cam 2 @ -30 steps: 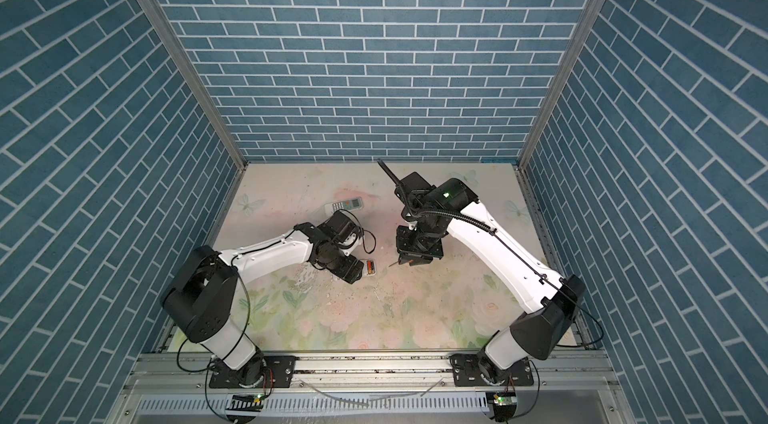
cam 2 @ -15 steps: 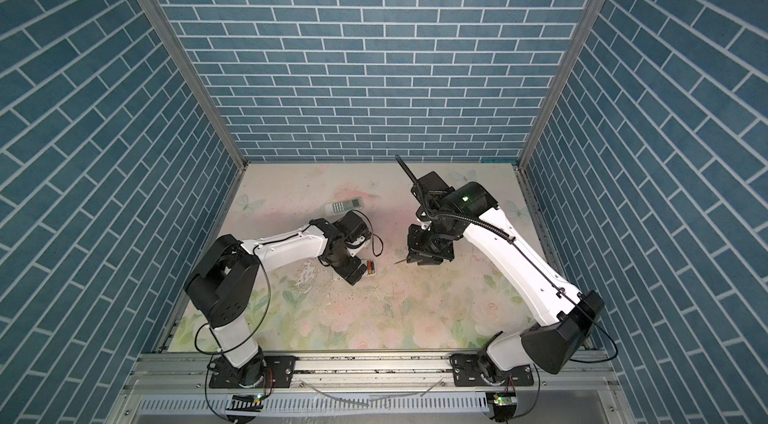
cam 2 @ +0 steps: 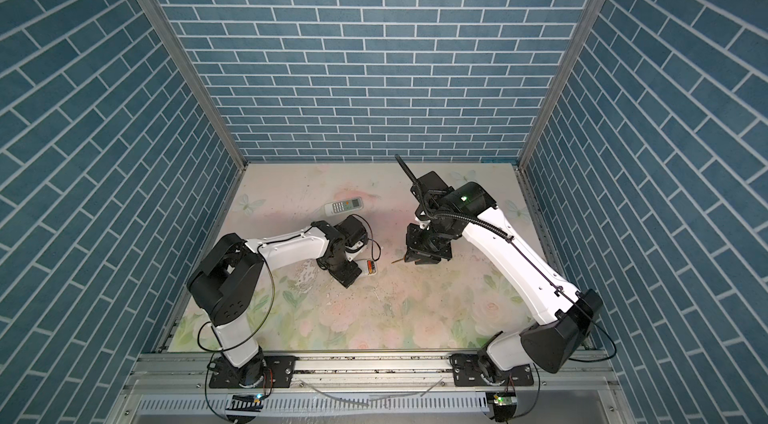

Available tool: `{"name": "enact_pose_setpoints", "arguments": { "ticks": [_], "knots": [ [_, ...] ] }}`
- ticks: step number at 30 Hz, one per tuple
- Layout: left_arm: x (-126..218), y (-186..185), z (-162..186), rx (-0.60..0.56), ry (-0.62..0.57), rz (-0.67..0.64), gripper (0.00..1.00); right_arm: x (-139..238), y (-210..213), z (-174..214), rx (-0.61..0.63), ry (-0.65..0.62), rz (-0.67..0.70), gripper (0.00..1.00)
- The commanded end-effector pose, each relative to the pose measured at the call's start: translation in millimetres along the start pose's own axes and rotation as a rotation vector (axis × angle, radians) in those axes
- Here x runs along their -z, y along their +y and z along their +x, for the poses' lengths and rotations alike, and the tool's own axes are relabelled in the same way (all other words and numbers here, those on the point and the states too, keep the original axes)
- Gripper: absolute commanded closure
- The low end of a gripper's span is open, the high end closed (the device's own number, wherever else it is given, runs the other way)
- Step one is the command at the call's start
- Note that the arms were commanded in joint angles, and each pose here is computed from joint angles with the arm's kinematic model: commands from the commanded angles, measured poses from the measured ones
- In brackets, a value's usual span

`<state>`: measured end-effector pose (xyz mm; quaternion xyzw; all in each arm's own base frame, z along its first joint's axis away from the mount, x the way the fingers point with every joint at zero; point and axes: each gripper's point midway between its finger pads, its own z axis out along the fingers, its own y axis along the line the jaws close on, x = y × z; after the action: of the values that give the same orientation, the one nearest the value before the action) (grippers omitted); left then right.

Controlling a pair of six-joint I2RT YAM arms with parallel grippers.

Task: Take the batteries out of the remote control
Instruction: 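Hold the remote with the left gripper while the right aims the screwdriver at batteries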

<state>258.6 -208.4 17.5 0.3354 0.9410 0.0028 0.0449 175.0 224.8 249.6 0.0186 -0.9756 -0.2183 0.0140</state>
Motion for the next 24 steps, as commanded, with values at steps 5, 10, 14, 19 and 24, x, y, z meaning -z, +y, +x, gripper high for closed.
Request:
{"name": "enact_pose_setpoints", "arguments": {
  "ticks": [5, 10, 14, 19, 24],
  "knots": [
    [0.3, -10.8, -2.3, -0.008, 0.0, 0.054, 0.27, -5.9, -3.2, 0.3, 0.013, 0.024, 0.014, 1.0],
    [4.8, -18.3, -8.5, 0.003, -0.032, 0.1, 0.34, -11.9, -8.9, -0.7, 0.018, 0.049, 0.053, 1.0],
    [3.4, -19.4, -7.7, 0.012, -0.034, 0.106, 0.29, -18.8, -9.1, -5.9, 0.031, 0.063, 0.076, 1.0],
    [10.9, -20.7, -12.0, 0.039, -0.063, 0.119, 0.2, -27.5, -7.0, -17.1, 0.056, 0.074, 0.103, 1.0],
    [29.4, -8.5, -13.0, 0.134, -0.115, 0.106, 0.21, -36.2, -2.9, -24.6, 0.068, 0.091, 0.106, 1.0]
  ]
}}
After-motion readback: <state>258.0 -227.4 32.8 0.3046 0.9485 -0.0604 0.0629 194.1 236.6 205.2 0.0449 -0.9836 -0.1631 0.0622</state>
